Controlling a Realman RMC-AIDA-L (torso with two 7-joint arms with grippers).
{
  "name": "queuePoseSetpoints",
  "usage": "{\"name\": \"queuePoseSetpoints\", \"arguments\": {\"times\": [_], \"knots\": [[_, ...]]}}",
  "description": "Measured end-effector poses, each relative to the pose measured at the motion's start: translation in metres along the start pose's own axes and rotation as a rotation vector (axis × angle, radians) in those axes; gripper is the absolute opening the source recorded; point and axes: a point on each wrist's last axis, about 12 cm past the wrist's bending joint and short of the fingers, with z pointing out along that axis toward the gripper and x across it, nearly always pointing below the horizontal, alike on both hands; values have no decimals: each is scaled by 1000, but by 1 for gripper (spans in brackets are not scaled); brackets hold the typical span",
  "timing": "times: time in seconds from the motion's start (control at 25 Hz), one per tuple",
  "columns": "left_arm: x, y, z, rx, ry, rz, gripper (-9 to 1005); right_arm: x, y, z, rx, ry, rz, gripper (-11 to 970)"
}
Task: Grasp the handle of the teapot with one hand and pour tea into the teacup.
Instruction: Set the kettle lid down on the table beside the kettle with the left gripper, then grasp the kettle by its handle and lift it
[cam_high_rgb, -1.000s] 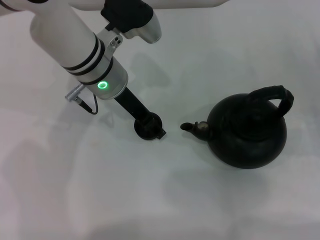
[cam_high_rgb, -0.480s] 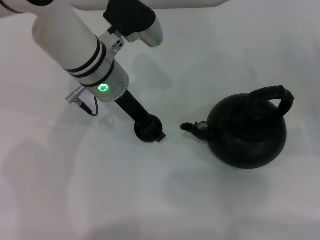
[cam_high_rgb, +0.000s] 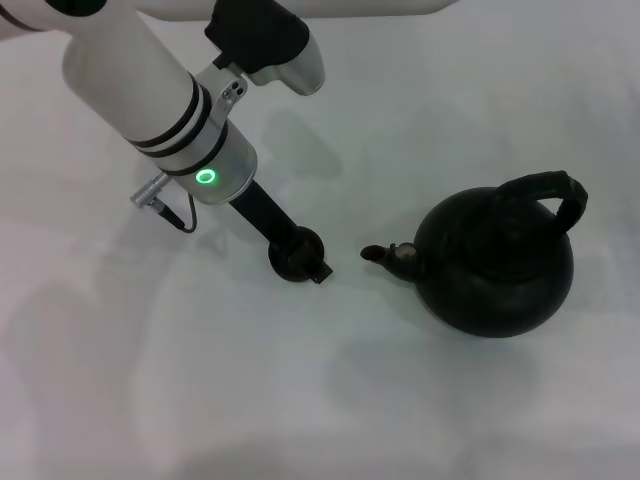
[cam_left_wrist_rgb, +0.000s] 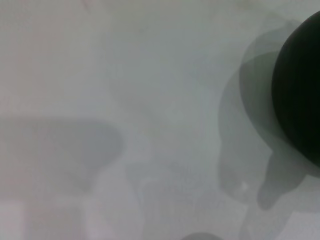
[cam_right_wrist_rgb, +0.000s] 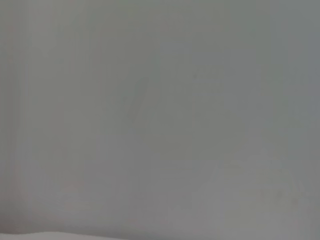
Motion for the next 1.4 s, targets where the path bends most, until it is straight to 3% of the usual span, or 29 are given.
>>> {"name": "queuePoseSetpoints", "arguments": {"times": [0.48,0.8,0.96,1.08,1.24,1.4], "knots": [[1,-3,-10,-6,-57,22,774,-1,-1,1,0,-5,-4,866],[20,5,-23,-22,-152,21,774,-2,-3,1,2,-11,-9,866],[38,10,-32,-21,-250,23,773,-7,-3,-1,-7,-54,-14,866],[58,17,-44,-10,-400,9,773,-11,-4,-6,-47,-100,-35,866],[94,27,-57,-14,-613,-6,773,-19,-11,-14,-153,-134,-8,866],[135,36,-68,-80,-812,-40,773,-26,-26,-28,-295,-64,30,866]]}}
